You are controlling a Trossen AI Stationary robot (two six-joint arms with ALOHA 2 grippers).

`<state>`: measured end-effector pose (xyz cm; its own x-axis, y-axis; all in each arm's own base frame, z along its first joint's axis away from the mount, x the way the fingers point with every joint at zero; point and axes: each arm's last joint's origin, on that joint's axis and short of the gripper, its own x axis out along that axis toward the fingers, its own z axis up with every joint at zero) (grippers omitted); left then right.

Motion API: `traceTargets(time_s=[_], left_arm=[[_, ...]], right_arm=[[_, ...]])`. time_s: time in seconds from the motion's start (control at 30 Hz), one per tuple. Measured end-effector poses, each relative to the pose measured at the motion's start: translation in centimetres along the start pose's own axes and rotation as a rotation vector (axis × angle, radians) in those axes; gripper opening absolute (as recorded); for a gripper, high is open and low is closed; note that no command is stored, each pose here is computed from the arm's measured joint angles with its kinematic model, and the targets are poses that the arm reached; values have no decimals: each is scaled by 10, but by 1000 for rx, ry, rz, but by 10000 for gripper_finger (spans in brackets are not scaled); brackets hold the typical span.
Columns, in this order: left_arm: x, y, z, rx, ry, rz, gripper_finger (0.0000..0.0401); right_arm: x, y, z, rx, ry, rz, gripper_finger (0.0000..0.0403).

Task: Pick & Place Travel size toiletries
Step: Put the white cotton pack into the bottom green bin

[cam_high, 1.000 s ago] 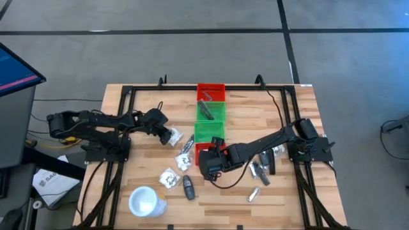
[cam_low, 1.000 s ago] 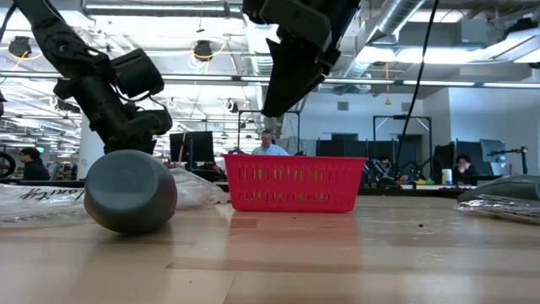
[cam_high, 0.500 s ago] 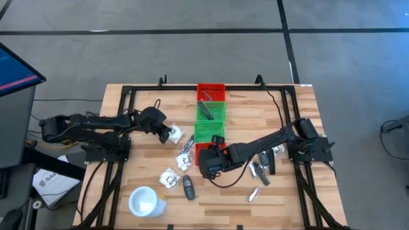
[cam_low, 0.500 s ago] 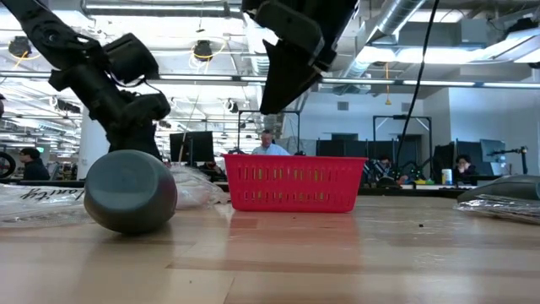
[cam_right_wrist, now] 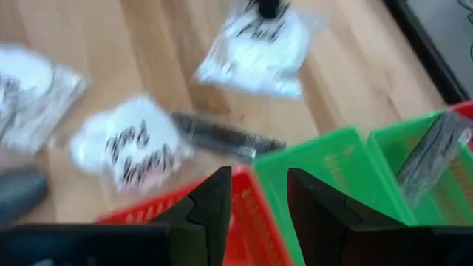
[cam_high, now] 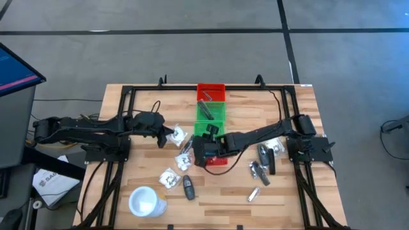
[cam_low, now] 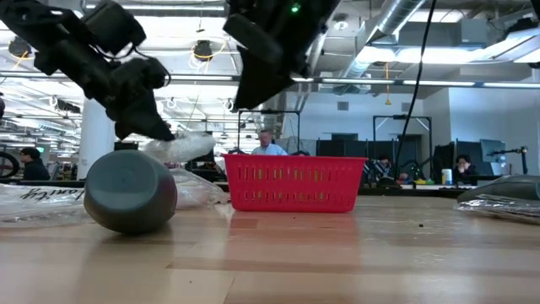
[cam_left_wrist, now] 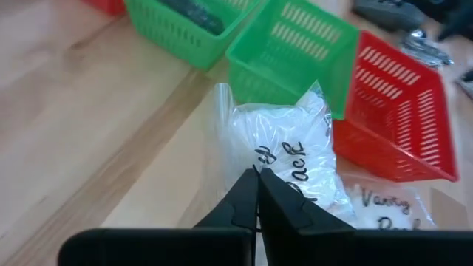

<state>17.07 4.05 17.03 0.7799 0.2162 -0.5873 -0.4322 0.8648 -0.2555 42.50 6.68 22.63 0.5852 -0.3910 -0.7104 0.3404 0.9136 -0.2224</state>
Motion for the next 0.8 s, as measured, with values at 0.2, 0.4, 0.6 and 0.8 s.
traceTargets(time_s=[0.2, 0.4, 0.6, 0.8], left_arm=[[-8, -14, -1, 61, -55, 9, 0], [-11, -23, -5, 147, -94, 73, 0], [-13, -31, -8, 203, -116, 104, 0], [-14, -35, -9, 237, -135, 117, 0]], right_arm=[[15, -21, 20, 79, -69, 182, 122], [25, -42, 28, 134, -86, 276, 122], [38, -54, 30, 161, -79, 327, 122], [41, -64, 33, 183, -92, 341, 122]])
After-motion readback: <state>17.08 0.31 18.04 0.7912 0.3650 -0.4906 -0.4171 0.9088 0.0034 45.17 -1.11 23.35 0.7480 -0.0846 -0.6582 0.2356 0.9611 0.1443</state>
